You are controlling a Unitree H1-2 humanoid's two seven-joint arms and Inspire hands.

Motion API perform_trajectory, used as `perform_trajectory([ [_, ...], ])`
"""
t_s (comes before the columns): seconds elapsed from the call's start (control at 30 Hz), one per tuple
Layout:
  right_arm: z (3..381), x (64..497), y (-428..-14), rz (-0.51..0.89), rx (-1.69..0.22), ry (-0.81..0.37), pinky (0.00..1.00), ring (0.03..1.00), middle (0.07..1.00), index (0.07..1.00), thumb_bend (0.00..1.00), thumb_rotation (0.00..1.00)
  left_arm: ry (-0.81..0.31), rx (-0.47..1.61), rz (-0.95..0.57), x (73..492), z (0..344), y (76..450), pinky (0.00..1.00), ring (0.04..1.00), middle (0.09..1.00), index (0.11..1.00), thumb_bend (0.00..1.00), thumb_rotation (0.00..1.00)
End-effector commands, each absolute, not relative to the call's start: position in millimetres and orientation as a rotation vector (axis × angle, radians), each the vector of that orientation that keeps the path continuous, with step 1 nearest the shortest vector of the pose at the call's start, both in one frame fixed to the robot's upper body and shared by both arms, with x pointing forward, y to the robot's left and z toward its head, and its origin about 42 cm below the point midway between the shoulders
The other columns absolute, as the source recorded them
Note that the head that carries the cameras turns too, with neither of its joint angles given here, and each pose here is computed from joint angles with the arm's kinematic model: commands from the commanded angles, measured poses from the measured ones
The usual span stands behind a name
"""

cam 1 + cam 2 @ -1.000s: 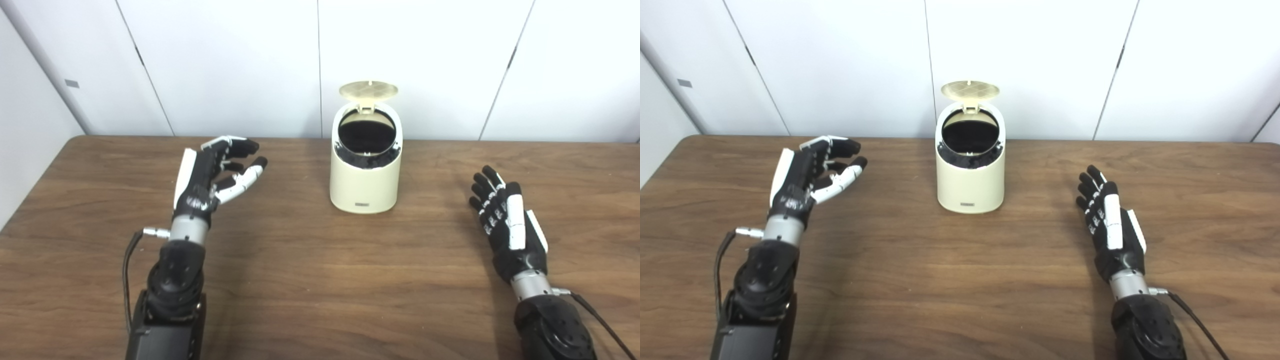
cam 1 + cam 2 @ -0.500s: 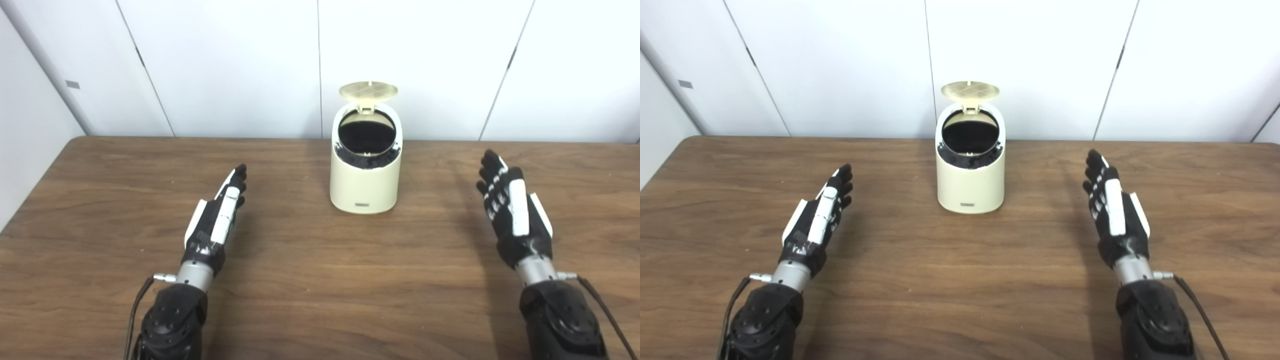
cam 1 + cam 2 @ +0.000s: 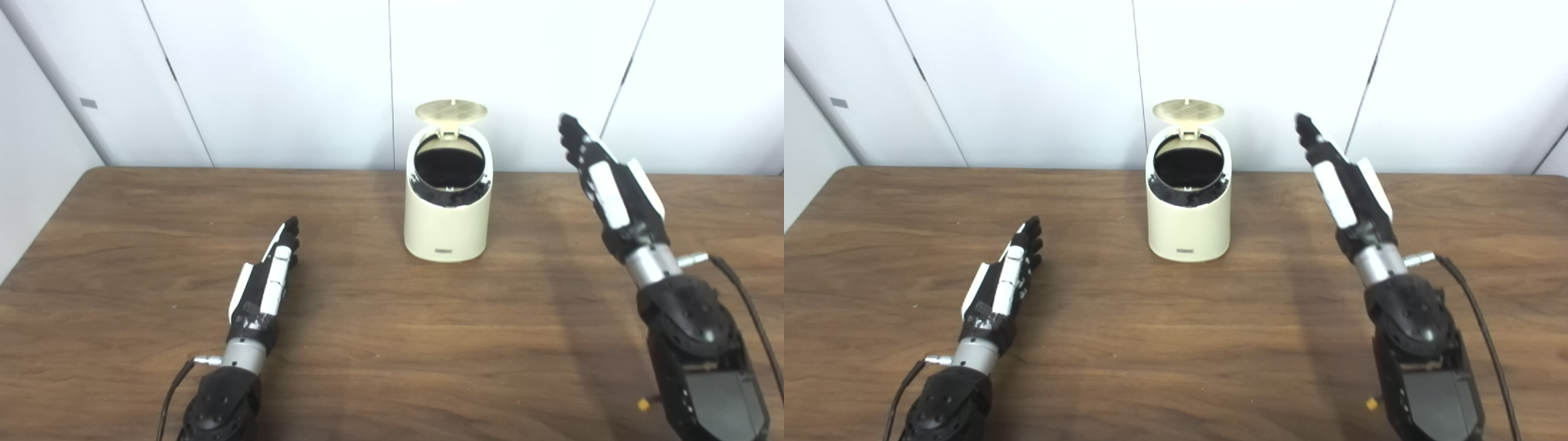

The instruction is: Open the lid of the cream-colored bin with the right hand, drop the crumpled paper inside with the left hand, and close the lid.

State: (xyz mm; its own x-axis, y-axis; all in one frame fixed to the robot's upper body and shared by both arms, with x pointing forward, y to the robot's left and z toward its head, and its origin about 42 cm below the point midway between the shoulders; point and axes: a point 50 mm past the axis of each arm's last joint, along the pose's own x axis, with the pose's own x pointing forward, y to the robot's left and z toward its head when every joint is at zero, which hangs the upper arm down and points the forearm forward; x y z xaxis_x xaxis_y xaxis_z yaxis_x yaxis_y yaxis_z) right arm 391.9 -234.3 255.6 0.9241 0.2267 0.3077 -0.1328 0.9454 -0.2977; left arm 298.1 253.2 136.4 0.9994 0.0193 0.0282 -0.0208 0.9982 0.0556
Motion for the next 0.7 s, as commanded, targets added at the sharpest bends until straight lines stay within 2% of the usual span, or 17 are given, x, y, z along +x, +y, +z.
perform_trajectory([
  [0.0, 290, 396, -224, 0.206, -0.324, -0.451, 0.99, 0.984, 0.971, 0.941, 0.59, 0.99, -0.055, 0.072, 0.027, 301, 140, 254, 1.00, 1.000, 1.000, 1.000, 0.49, 1.00],
  [0.3, 319, 410, -192, 0.234, -0.560, -0.546, 0.85, 0.927, 0.951, 0.927, 0.61, 1.00, -0.030, 0.059, -0.006, 299, 129, 254, 1.00, 1.000, 1.000, 1.000, 0.48, 1.00],
  [0.5, 331, 419, -177, 0.267, -0.617, -0.581, 0.84, 0.913, 0.941, 0.929, 0.55, 1.00, -0.029, 0.016, -0.030, 299, 119, 251, 1.00, 1.000, 1.000, 1.000, 0.42, 1.00],
  [0.67, 337, 425, -169, 0.288, -0.614, -0.600, 0.85, 0.925, 0.948, 0.928, 0.54, 1.00, -0.031, 0.013, -0.024, 298, 115, 250, 1.00, 1.000, 1.000, 1.000, 0.44, 1.00],
])
